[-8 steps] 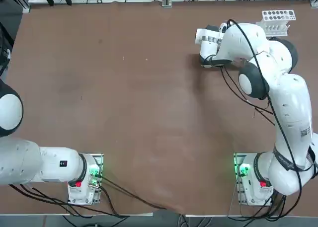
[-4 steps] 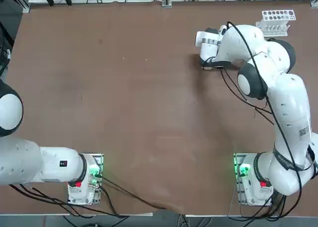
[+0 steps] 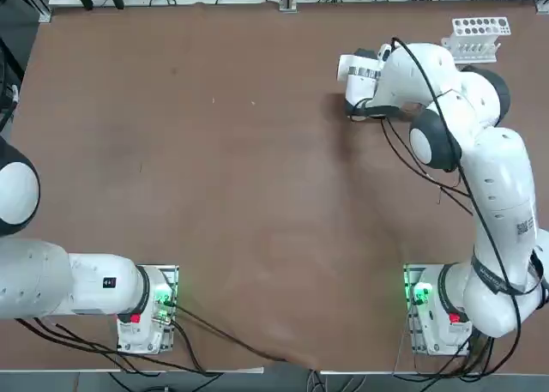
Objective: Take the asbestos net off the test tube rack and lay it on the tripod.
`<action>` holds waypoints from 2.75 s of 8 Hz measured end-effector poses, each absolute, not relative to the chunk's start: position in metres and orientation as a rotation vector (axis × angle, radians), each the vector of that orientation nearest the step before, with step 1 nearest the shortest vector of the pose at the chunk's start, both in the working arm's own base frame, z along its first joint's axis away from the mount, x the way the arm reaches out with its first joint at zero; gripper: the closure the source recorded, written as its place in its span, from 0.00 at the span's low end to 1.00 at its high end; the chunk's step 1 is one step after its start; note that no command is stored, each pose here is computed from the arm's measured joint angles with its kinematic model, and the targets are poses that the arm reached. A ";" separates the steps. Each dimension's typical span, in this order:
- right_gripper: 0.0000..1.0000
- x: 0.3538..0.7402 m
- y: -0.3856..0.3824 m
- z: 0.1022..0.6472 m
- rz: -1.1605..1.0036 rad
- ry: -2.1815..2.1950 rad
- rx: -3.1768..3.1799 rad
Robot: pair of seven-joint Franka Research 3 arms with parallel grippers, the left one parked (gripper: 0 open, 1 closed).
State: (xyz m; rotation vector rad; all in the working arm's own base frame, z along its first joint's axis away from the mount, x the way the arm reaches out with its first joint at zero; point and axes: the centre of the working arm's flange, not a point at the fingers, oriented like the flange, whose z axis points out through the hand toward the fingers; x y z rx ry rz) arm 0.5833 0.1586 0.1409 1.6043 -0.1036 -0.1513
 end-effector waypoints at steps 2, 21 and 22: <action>0.95 0.583 0.159 0.141 -0.151 -0.104 1.604; 0.00 0.654 0.147 0.480 -0.353 -0.044 2.463; 0.00 0.653 0.115 0.510 -0.373 -0.041 2.576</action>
